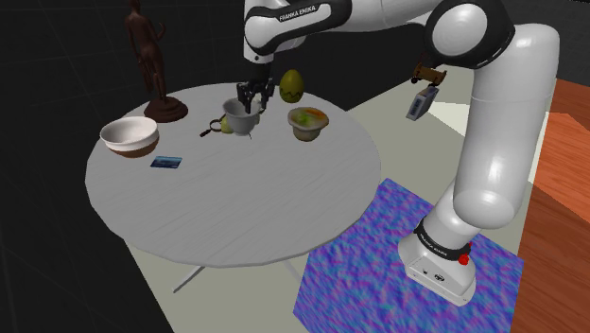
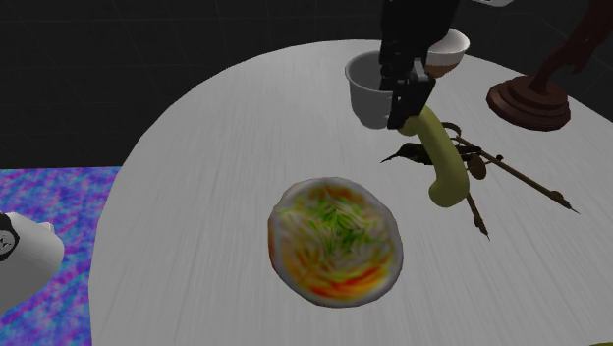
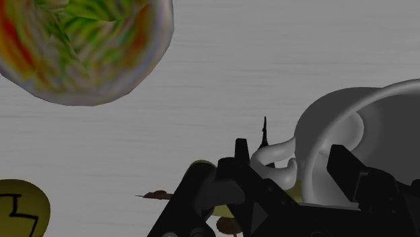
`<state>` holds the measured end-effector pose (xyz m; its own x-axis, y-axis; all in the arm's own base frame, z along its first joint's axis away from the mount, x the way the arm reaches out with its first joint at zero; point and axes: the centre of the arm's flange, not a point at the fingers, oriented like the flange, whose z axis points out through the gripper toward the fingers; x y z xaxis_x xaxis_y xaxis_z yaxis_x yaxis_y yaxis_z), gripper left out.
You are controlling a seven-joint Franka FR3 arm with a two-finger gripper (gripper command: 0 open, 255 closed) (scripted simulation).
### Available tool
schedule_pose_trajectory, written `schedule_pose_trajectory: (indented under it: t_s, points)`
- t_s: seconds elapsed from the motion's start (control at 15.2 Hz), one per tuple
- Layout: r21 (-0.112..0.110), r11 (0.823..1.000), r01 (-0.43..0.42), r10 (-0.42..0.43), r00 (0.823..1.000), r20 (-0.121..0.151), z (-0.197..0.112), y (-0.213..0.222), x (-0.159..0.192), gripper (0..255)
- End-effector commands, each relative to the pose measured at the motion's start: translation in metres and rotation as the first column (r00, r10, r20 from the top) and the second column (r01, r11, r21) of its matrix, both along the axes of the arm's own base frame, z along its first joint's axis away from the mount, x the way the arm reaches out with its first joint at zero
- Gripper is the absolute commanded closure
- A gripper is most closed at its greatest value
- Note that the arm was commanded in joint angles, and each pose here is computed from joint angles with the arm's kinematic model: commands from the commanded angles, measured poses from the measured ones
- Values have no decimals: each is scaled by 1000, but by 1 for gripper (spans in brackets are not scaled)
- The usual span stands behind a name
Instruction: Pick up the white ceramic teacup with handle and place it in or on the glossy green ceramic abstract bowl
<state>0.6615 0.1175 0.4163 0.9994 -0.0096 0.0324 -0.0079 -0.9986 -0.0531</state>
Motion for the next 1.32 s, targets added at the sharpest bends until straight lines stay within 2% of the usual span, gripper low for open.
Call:
schedule_pose_trajectory:
  t_s: [0.0,1.25]
  points:
    - [0,1000,0,0,1000,0,11,1,0,255]
    - [0,1000,0,0,1000,0,108,1,0,255]
